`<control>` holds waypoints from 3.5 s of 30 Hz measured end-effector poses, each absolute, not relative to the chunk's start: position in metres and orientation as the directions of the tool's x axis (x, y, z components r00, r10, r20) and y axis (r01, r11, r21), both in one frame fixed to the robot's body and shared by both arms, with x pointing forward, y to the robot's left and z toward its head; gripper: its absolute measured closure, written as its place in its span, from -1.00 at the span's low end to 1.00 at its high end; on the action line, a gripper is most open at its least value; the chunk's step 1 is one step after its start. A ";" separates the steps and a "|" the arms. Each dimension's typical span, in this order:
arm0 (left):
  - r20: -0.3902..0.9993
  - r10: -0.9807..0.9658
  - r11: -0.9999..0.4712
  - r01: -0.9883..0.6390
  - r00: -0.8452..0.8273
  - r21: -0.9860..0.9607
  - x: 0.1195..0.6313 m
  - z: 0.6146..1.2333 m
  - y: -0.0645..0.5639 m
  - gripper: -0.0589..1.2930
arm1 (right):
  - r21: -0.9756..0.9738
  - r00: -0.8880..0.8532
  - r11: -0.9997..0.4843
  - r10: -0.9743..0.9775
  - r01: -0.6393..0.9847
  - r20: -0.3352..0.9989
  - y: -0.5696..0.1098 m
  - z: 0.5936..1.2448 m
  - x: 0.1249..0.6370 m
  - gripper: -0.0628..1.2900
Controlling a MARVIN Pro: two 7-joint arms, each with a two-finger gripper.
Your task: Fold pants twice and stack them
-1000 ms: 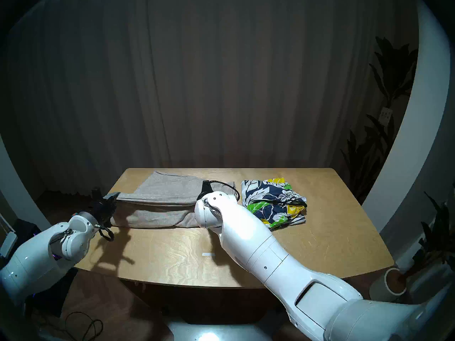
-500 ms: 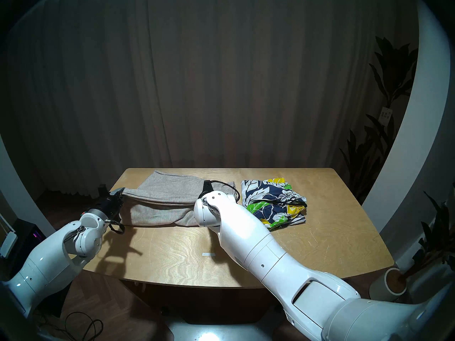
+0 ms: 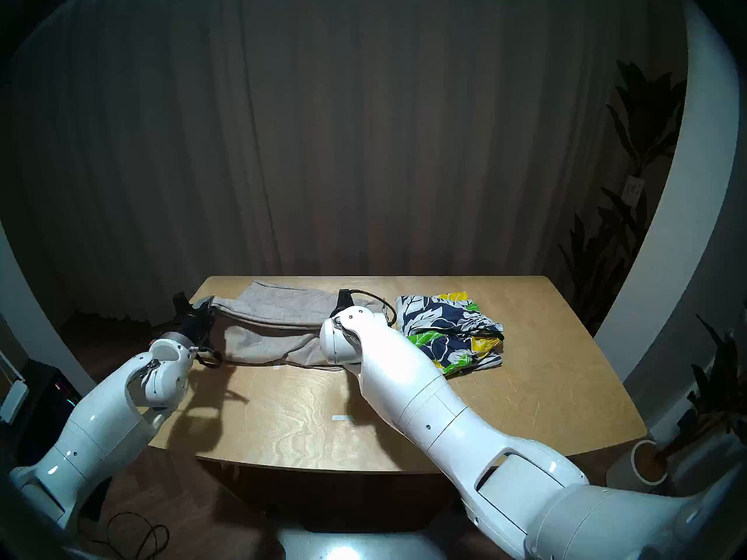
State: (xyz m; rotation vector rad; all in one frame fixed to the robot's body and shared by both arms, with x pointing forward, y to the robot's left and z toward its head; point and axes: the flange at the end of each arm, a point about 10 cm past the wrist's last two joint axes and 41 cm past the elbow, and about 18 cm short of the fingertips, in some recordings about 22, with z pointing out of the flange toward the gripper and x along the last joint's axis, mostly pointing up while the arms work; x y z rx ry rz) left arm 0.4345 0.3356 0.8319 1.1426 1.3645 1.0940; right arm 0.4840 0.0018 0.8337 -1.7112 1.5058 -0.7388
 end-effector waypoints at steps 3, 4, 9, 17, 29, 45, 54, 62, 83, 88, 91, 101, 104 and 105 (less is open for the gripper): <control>-0.149 0.987 0.152 0.073 -0.053 0.986 0.441 0.830 0.331 0.95 | -0.824 0.139 -0.044 -0.989 -0.565 -0.043 -0.001 0.836 0.488 0.93; -0.151 0.987 0.155 0.072 -0.054 0.985 0.443 0.830 0.330 0.95 | -0.825 0.136 -0.042 -0.990 -0.564 -0.042 -0.001 0.836 0.489 0.93; -0.163 0.985 0.167 0.066 -0.056 0.984 0.452 0.827 0.323 0.95 | -0.828 0.121 -0.035 -0.992 -0.559 -0.039 -0.005 0.838 0.494 0.93; -0.182 0.982 0.185 0.051 -0.060 0.981 0.471 0.827 0.312 0.95 | -0.831 0.097 -0.025 -0.995 -0.555 -0.035 -0.011 0.840 0.502 0.93; -0.196 0.978 0.199 0.034 -0.064 0.979 0.498 0.829 0.296 0.95 | -0.849 0.066 -0.005 -0.997 -0.528 -0.035 -0.020 0.853 0.516 0.93; -0.197 0.976 0.203 0.058 -0.096 0.977 0.532 0.826 0.288 0.95 | -0.855 0.022 0.045 -0.998 -0.517 -0.066 -0.030 0.870 0.535 0.93; -0.181 0.978 0.192 0.105 -0.106 0.976 0.548 0.820 0.280 0.95 | -0.844 0.003 0.083 -0.995 -0.531 -0.099 -0.033 0.875 0.543 0.93; -0.149 0.983 0.165 0.167 -0.103 0.972 0.559 0.812 0.270 0.68 | -0.828 -0.021 0.112 -0.993 -0.549 -0.120 -0.037 0.875 0.552 0.89; -0.049 0.994 0.073 0.278 -0.094 0.958 0.587 0.811 0.261 0.34 | -0.795 -0.060 0.156 -0.987 -0.586 -0.149 -0.045 0.872 0.570 -0.17; -0.020 0.995 0.047 0.299 -0.093 0.953 0.594 0.814 0.260 0.26 | -0.793 -0.063 0.163 -0.986 -0.587 -0.156 -0.046 0.874 0.575 -0.88; -0.004 0.996 0.032 0.310 -0.090 0.950 0.597 0.815 0.259 -0.69 | -0.792 -0.065 0.166 -0.985 -0.588 -0.159 -0.046 0.874 0.578 -0.90; 0.048 0.996 -0.019 0.340 -0.077 0.940 0.608 0.818 0.252 -0.90 | -0.788 -0.068 0.176 -0.983 -0.590 -0.168 -0.047 0.875 0.585 -0.91; 0.064 0.995 -0.035 0.345 -0.072 0.938 0.611 0.820 0.251 -0.90 | -0.788 -0.069 0.179 -0.983 -0.589 -0.172 -0.048 0.876 0.588 -0.91; 0.068 0.995 -0.040 0.346 -0.070 0.938 0.612 0.821 0.250 -0.90 | -0.788 -0.069 0.180 -0.983 -0.589 -0.173 -0.048 0.876 0.589 -0.91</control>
